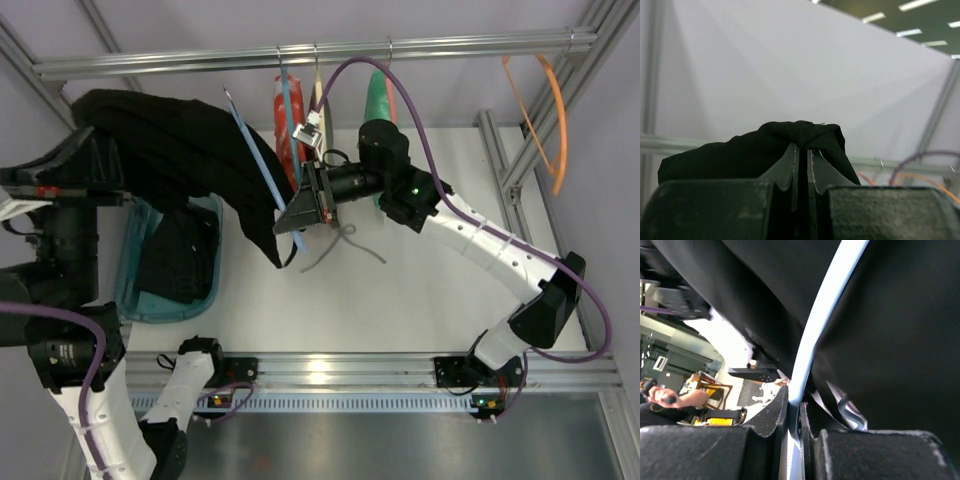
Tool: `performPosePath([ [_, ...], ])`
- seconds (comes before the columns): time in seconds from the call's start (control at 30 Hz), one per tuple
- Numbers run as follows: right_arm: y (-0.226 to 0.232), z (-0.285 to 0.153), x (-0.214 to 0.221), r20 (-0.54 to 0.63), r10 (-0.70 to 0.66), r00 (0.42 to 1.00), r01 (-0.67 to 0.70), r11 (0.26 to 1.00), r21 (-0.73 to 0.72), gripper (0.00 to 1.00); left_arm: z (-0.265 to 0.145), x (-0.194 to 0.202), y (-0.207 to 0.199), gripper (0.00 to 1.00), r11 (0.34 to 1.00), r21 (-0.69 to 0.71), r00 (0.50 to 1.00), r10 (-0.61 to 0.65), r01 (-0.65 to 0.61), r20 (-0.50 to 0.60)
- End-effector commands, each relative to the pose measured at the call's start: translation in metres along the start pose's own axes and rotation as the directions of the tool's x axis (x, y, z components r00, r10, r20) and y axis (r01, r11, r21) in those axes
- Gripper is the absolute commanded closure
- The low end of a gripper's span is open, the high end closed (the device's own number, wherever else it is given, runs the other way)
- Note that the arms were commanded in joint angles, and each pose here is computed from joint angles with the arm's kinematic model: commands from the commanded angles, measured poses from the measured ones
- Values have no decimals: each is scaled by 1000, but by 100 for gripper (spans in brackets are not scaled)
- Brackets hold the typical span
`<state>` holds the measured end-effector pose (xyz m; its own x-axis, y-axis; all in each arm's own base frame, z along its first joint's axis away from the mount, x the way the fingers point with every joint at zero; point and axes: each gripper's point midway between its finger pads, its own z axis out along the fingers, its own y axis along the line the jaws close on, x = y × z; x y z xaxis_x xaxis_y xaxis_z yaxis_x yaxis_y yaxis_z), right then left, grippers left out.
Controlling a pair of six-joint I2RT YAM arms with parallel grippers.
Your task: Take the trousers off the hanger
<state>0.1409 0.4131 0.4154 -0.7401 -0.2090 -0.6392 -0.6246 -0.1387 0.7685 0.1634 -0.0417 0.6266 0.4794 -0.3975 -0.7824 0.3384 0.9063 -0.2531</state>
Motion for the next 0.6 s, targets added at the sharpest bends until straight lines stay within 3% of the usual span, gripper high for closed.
performPosePath([
  [0.0,14,-11,-11,54,-94,994,94,996,3,100,0,-103,13,100,979,-187,937,135,-76,323],
  [0.03,15,-9,-10,51,-97,994,98,995,0,100,-7,-130,10,100,967,-231,907,195,-113,374],
  [0.13,17,-3,-7,40,-98,994,98,995,-10,100,-2,-159,33,100,910,-391,857,308,-138,413],
  [0.23,19,8,-4,21,-99,995,100,995,-30,100,-9,-195,41,100,821,-526,758,483,-220,437],
  [0.4,22,19,-7,14,-105,994,105,993,-54,100,1,-210,57,100,718,-645,681,612,-264,403],
  [0.43,24,19,-8,13,-105,994,106,993,-58,100,-2,-212,65,100,657,-697,658,664,-287,356],
  [0.5,24,20,-8,13,-109,994,110,992,-62,100,12,-206,69,100,641,-704,650,681,-307,337],
  [0.53,25,20,-7,11,-109,994,110,992,-64,100,7,-217,67,100,596,-736,598,731,-322,330],
  [0.57,24,20,-6,10,-107,994,107,992,-63,100,12,-216,65,100,599,-731,593,732,-327,335],
])
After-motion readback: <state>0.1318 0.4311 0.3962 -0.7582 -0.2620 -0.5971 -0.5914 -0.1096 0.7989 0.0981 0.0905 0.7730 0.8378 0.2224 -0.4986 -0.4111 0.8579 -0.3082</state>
